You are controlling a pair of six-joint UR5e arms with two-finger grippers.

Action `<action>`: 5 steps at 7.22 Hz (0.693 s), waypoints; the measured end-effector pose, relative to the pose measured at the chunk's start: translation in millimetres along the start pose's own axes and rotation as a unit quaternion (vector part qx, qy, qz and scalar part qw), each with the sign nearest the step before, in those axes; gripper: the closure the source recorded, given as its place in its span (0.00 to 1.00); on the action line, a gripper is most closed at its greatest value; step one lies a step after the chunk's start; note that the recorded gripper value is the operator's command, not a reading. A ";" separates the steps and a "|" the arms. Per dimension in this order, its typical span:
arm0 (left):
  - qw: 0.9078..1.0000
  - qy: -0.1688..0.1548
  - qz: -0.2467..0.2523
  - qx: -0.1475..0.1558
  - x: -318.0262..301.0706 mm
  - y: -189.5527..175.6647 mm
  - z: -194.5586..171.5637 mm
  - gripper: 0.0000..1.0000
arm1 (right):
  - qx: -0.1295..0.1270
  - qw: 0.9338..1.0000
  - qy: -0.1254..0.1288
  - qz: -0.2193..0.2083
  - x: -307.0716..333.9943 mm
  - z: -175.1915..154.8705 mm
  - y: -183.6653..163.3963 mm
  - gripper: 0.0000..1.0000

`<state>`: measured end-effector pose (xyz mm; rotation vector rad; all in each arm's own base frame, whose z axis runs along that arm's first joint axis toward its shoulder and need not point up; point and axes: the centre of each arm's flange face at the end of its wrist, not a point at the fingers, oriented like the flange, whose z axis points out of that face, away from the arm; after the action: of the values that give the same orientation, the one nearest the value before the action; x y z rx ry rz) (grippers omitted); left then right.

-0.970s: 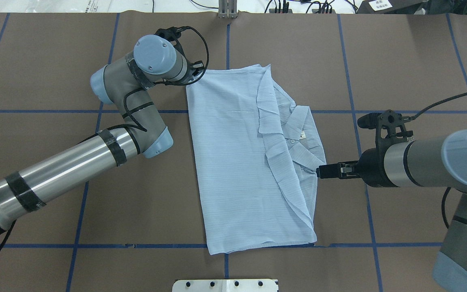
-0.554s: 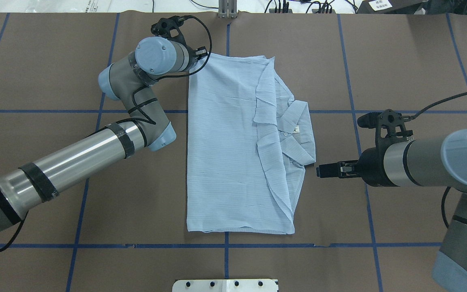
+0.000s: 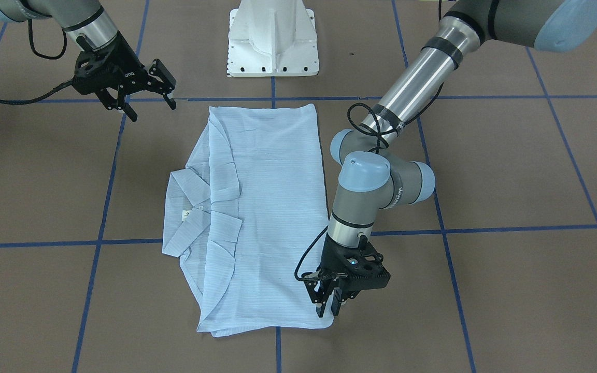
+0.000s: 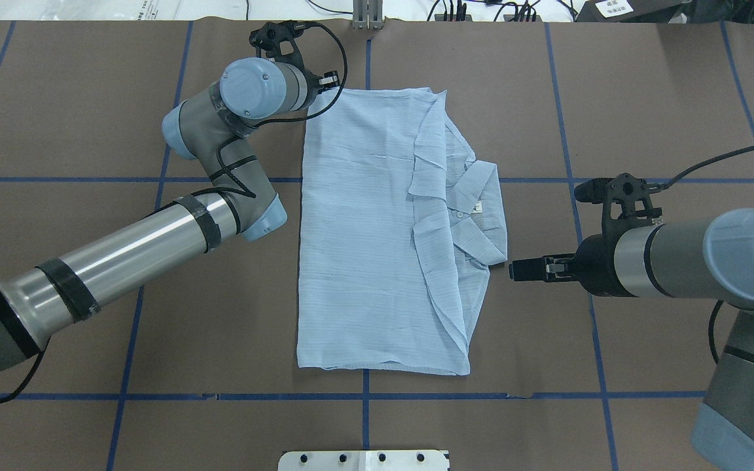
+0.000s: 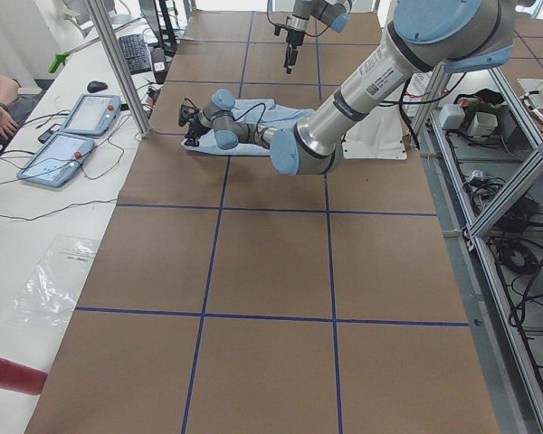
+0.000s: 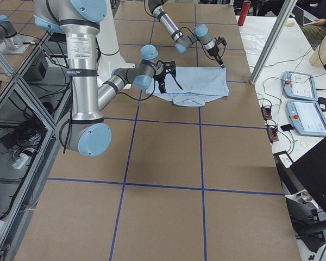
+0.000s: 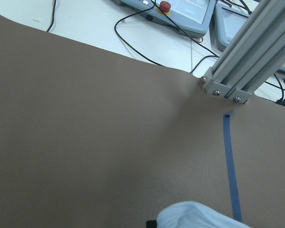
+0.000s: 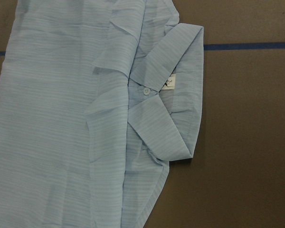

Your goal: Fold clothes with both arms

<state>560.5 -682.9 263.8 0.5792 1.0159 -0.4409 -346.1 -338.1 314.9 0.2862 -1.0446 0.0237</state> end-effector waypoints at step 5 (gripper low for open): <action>0.994 0.013 -0.008 -0.110 -74.6 -13.7 -76.3 0.00 | -0.012 0.998 0.055 0.000 -79.2 43.0 -23.7 0.00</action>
<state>467.5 -639.2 295.7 0.3805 1.0780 -0.3317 -419.0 -362.3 262.1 0.2600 -0.9355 0.0270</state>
